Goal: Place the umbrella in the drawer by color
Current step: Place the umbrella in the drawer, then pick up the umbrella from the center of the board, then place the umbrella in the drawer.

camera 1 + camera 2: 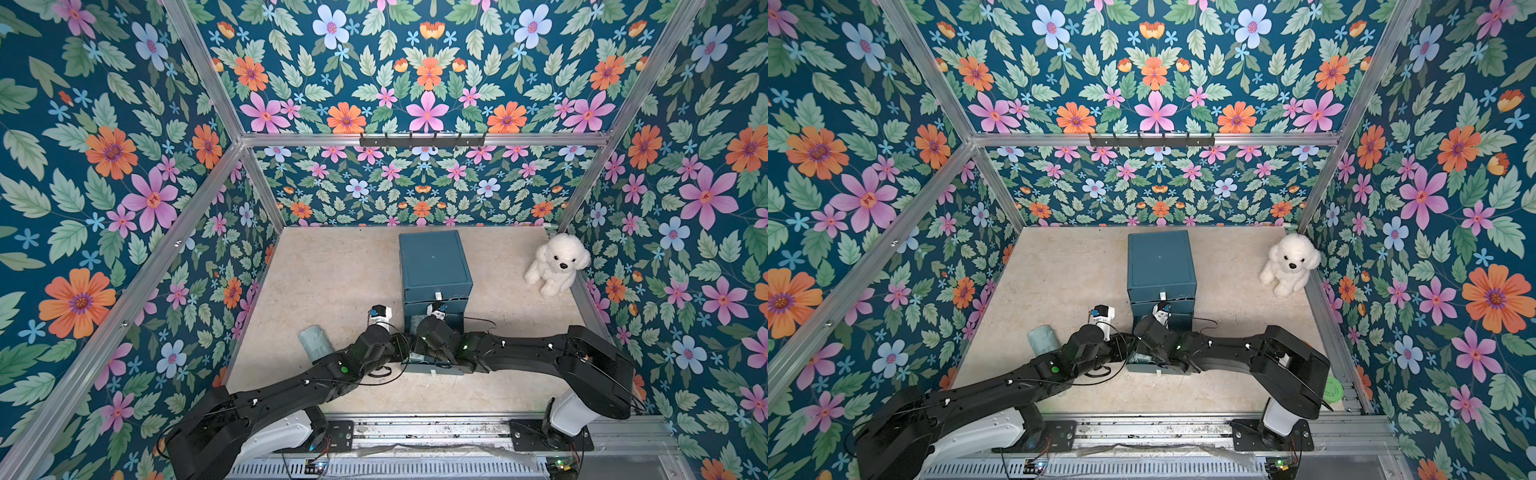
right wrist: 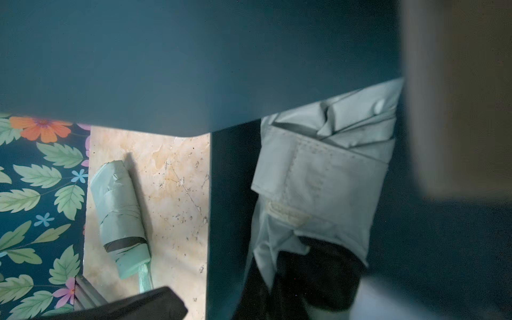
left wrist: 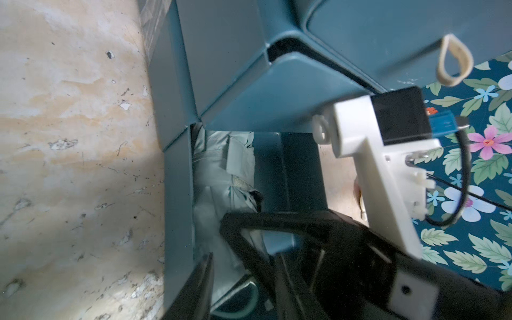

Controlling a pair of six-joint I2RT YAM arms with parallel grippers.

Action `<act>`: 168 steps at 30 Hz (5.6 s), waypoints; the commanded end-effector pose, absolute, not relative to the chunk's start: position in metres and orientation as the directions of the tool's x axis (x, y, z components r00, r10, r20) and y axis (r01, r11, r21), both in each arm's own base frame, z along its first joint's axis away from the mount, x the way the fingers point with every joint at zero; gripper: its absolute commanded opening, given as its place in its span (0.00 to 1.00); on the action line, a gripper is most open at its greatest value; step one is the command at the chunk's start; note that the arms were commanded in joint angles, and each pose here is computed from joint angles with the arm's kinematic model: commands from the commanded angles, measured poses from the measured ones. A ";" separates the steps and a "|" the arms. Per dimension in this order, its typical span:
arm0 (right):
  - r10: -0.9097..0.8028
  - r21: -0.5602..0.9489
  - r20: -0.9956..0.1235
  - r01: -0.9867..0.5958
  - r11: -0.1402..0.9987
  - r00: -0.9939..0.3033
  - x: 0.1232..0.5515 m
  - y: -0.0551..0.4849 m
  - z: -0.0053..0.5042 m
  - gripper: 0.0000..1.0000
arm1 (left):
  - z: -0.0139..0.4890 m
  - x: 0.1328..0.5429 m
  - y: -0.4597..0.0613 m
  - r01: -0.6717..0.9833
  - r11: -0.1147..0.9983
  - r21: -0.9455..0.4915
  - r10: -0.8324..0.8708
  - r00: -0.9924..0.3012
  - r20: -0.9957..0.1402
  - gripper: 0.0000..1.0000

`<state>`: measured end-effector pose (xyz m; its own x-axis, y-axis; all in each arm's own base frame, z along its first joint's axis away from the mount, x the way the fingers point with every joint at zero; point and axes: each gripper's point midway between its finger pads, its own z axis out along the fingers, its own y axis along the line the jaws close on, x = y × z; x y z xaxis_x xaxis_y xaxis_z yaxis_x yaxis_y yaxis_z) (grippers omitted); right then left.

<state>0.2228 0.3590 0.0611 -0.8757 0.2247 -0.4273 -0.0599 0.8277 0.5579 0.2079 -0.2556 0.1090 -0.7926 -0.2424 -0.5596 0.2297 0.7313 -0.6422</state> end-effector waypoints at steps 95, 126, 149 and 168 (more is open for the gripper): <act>0.166 0.773 -0.535 -0.401 0.492 -0.828 0.178 0.422 0.266 0.70 | 0.302 0.220 -0.167 0.385 0.463 -0.798 -0.503 -0.627 -0.595 0.00; 0.223 0.776 -0.546 -0.388 0.498 -0.807 0.182 0.401 0.264 0.00 | 0.291 0.216 -0.192 0.405 0.489 -0.772 -0.445 -0.646 -0.620 0.53; 0.412 0.931 -0.127 0.035 0.363 -0.902 0.160 0.311 0.162 0.00 | 0.156 0.236 -0.216 0.223 0.678 -0.700 -0.317 -0.771 -0.553 0.53; 0.406 0.905 -0.051 0.130 0.406 -0.912 0.176 0.303 0.127 0.00 | 0.106 0.226 -0.234 0.206 0.712 -0.671 -0.244 -0.824 -0.512 0.50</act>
<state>0.1712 0.2985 0.1160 -0.9089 0.4151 -0.0386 0.1644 0.4420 0.8818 0.2221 -0.2318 0.1013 -0.8377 -0.2372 -0.4919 0.1901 0.7177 -0.6699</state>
